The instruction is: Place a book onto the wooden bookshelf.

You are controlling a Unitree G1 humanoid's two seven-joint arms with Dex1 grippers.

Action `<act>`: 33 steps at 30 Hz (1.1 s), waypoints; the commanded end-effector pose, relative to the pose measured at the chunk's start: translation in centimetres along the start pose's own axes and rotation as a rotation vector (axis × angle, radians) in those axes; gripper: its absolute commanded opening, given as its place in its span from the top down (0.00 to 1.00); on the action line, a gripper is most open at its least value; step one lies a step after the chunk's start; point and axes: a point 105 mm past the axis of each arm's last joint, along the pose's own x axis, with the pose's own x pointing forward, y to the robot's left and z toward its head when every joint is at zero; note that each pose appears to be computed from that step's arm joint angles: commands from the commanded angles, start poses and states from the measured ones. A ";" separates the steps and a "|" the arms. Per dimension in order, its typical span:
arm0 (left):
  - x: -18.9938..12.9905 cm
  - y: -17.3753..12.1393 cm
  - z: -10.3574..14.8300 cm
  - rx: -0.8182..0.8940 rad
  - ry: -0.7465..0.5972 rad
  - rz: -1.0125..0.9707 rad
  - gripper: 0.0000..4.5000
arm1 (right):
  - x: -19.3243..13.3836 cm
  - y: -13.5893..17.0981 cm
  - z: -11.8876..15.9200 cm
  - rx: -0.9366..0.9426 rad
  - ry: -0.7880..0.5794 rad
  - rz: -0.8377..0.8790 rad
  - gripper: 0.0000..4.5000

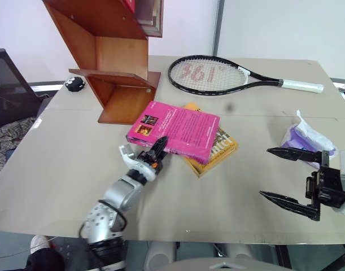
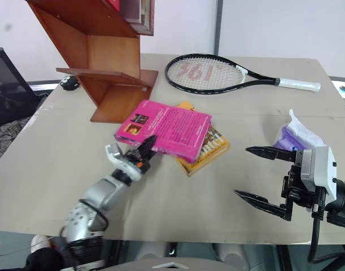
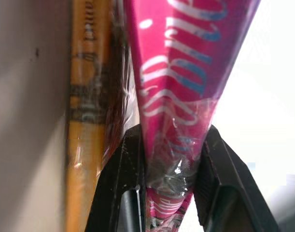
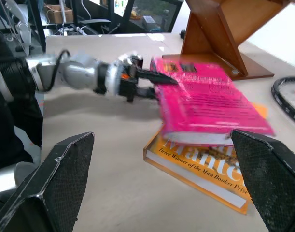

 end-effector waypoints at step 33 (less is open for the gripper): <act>0.0 -29.2 15.0 2.874 0.785 0.444 0.86 | -0.8 -9.0 0.9 -0.264 -0.111 -0.137 0.01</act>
